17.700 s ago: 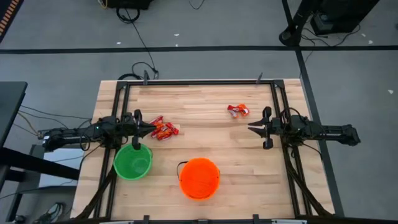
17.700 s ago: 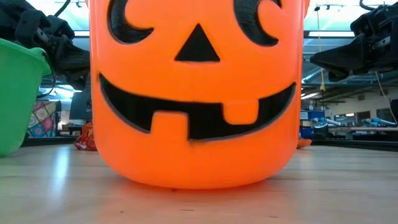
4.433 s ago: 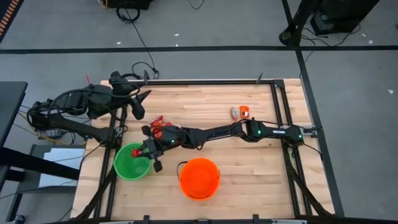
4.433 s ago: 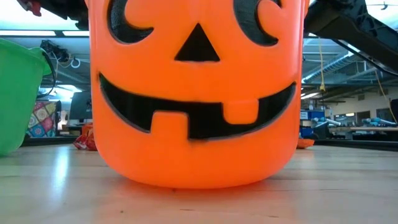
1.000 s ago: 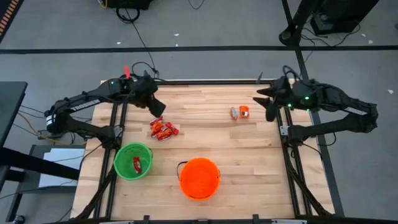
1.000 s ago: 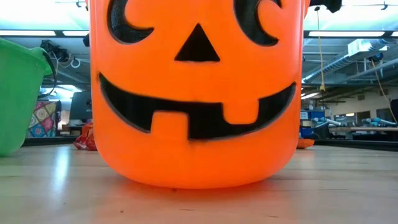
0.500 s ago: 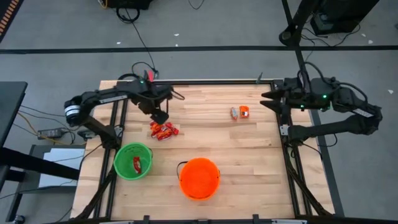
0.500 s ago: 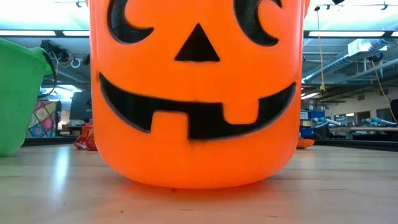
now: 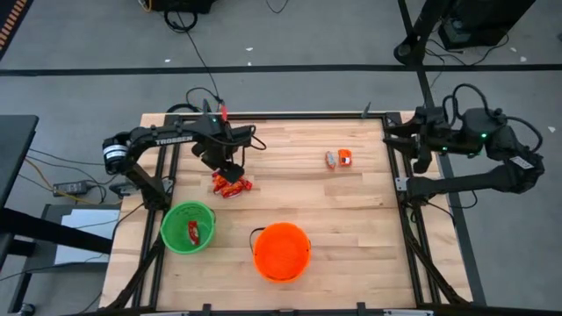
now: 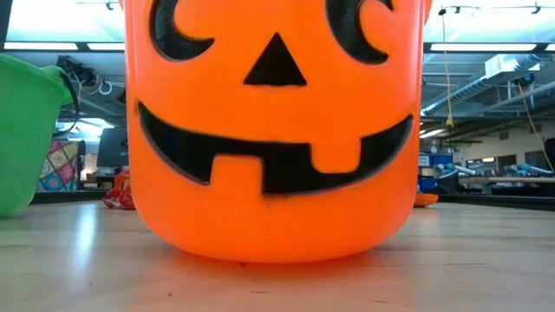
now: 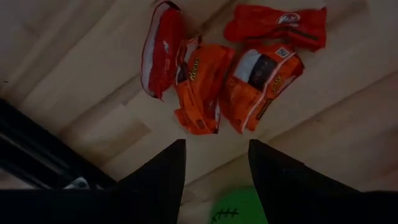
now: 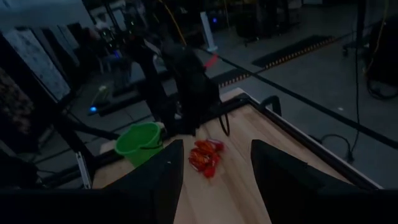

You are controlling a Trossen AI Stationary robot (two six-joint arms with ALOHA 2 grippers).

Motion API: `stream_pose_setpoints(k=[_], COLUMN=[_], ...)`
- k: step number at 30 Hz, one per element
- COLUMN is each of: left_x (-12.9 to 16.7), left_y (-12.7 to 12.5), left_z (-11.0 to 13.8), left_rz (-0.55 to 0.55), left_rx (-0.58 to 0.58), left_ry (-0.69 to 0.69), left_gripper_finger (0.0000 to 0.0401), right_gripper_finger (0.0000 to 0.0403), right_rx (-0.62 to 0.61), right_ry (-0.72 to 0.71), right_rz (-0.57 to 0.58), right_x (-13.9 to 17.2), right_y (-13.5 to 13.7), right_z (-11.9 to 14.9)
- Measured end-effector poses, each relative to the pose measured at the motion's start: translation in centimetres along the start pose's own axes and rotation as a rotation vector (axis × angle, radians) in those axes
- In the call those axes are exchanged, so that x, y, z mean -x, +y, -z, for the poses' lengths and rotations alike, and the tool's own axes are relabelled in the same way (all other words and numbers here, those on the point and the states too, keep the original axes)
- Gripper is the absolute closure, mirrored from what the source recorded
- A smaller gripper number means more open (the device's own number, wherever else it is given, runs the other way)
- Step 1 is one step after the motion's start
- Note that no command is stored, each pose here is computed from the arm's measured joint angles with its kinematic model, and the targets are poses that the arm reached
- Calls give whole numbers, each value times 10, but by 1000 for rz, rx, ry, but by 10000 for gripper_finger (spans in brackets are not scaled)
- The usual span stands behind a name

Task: Sort candy by brand, put in halloween buckets
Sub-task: Put the orange chocolate into the orange bucket

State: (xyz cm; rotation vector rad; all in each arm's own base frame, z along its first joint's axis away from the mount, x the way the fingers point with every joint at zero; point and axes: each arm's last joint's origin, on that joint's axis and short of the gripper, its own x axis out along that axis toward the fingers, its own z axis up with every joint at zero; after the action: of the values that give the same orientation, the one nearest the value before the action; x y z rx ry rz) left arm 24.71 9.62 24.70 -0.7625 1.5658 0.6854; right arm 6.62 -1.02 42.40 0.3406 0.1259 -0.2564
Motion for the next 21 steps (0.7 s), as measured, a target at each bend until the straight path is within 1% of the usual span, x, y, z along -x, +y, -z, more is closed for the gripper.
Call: stream_pose_setpoints(k=[6,10,18,21], left_x=[-7,-22,-52,-61], left_y=[-1,-1,7,6], left_z=[-5,-6,3,2], left_rz=[-39,-31,-70,-42], left_rx=[-5,-5,12,14], left_ry=[-8,-23,42,24], left_gripper_finger=[220,220,220,220], right_gripper_finger=[204,204,204,204], right_rx=[-8,-16,-37,-39], right_ry=[-39,-36,-59,-82], right_rz=[-39,-69,-86,-95], right_x=[5,5,5,5], right_y=[1,2,3,4], right_z=[-3,-4,-6,-8])
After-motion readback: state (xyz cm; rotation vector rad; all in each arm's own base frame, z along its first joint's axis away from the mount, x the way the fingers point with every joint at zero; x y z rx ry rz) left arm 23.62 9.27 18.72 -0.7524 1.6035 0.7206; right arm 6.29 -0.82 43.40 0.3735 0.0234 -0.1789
